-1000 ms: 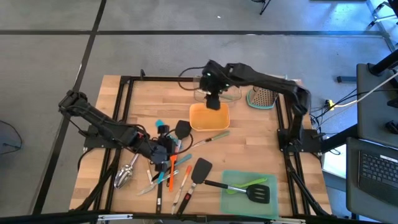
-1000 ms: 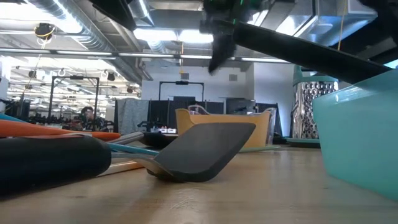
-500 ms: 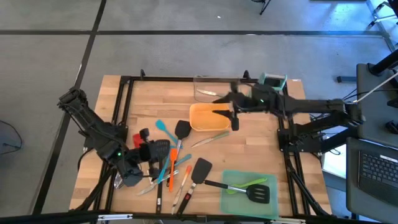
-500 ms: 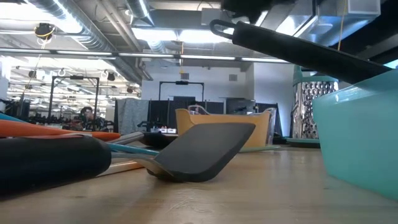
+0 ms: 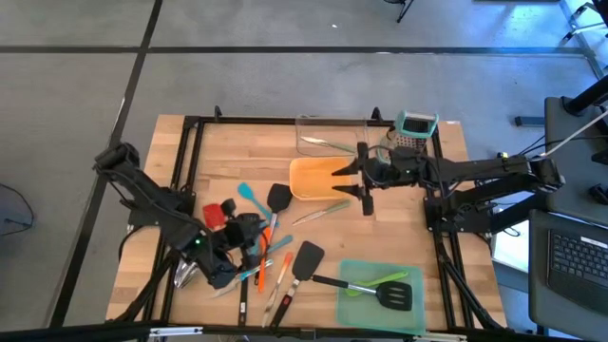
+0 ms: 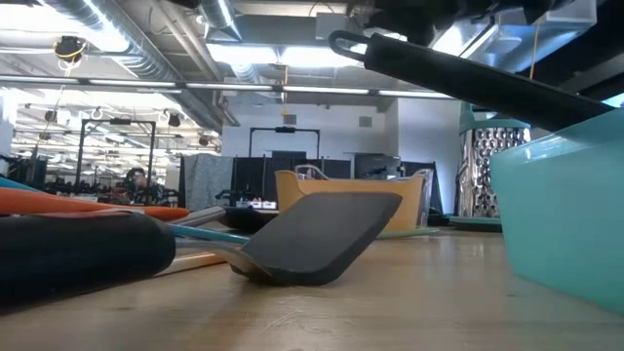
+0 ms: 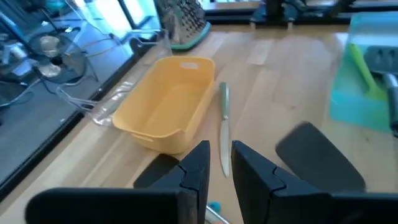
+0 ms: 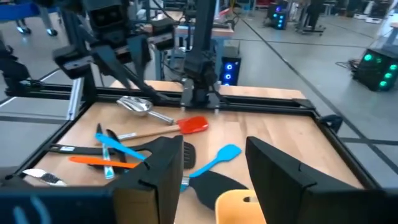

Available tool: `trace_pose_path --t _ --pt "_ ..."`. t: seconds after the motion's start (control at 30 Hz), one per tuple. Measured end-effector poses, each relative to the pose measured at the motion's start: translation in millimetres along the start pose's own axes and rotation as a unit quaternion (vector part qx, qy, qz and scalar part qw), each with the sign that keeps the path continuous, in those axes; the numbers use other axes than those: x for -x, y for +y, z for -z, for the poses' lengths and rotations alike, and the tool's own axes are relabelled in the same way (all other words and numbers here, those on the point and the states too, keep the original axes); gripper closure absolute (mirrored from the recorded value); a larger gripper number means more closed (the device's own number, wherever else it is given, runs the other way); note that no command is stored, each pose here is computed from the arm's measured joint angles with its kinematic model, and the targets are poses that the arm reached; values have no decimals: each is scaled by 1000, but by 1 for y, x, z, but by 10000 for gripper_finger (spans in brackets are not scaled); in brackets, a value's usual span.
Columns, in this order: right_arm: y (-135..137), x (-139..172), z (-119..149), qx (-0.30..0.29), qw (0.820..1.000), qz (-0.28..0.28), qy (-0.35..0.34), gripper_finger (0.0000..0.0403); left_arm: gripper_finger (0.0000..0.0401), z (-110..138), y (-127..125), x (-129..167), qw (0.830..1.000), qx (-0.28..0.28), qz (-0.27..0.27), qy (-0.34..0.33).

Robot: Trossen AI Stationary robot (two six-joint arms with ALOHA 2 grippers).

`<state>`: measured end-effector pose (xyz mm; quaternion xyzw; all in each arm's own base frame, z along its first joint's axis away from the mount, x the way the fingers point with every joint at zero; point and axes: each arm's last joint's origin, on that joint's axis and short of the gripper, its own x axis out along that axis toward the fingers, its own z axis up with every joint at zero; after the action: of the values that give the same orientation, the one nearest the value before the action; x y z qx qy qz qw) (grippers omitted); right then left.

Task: Pick & Place Kitchen Items
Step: Put the orange silicone spatula into the green bin

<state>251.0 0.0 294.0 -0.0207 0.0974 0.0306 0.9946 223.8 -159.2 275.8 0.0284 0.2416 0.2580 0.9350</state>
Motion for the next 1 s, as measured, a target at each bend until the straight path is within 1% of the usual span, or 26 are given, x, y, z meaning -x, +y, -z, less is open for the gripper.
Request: trace_pose_path --t 0.07,0.13,0.2,0.27,0.37,0.53,0.6,0.7,0.73,0.8,0.87,0.9,1.0 --pt "2 0 0 -5 1000 -4 0 227 342 0 0 -5 1000 14 -14 -5" --pt "5 0 1 -15 1000 -11 7 226 342 0 0 -12 999 39 -19 5" --pt "8 0 4 -20 999 -30 23 226 342 2 -1 -18 997 64 -7 33" --pt "12 0 5 -20 998 -60 29 226 342 5 -4 -22 996 71 9 62" --pt "17 0 5 -20 994 -108 29 226 342 13 -14 -25 994 43 33 94" --pt "27 2 -3 -32 983 -178 20 226 342 31 -32 -26 994 -29 36 102" --pt "31 3 -4 -42 978 -203 19 226 342 35 -36 -26 994 -38 36 99" --pt "38 4 -6 -48 971 -235 14 226 343 34 -41 -25 994 -26 47 91" --pt "40 4 -7 -46 969 -243 11 226 343 33 -44 -24 994 -28 63 90" --pt "44 4 -8 -44 966 -254 7 226 343 32 -53 -18 990 -50 105 81" --pt "46 5 -8 -43 965 -259 6 226 343 30 -60 -11 986 -74 135 60" --pt "47 5 -8 -42 964 -261 6 226 343 30 -62 -8 985 -82 142 50" --pt "49 5 -8 -41 963 -265 6 226 343 30 -60 1 987 -89 134 25"
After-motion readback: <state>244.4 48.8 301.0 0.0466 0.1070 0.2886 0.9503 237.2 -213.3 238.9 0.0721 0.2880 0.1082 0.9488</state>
